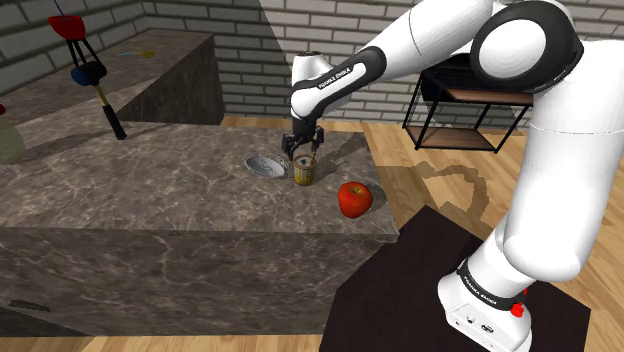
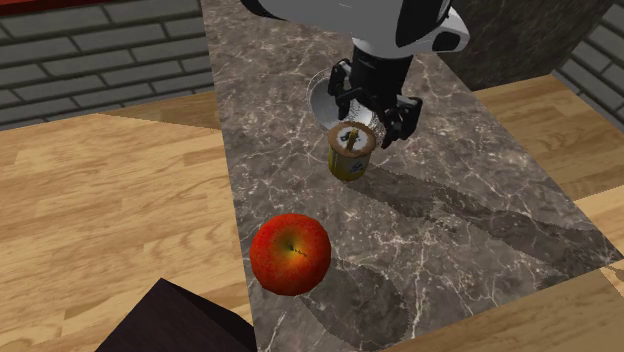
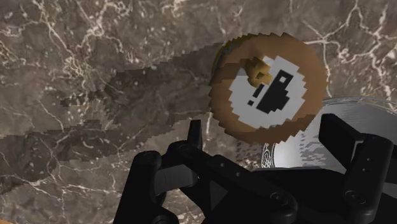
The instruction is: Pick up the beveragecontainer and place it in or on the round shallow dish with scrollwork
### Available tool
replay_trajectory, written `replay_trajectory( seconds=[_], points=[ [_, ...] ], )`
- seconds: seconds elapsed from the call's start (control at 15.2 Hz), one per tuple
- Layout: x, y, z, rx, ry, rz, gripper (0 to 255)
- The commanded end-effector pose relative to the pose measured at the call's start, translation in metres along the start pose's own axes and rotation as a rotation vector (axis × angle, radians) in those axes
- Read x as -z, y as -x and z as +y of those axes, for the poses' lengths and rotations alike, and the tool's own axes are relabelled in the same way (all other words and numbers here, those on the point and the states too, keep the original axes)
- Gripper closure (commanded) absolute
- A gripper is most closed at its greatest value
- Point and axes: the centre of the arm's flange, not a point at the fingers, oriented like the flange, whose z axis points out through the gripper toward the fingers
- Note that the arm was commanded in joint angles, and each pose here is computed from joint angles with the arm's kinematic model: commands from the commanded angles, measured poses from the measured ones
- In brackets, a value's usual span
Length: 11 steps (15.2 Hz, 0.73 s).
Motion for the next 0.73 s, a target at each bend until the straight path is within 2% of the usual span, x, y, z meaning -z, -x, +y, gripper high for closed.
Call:
replay_trajectory(
  seconds=[0.0,0.07,0.59,0.66],
  points=[
    [-0.0104,0.0001,-0.0010,0.000,0.000,0.001,0],
    [-0.0187,0.0001,-0.0010,0.000,0.000,0.001,0],
    [-0.0186,0.0001,-0.0010,0.000,0.000,0.001,0],
    [-0.0186,0.0001,-0.0010,0.000,0.000,0.001,255]
  ],
)
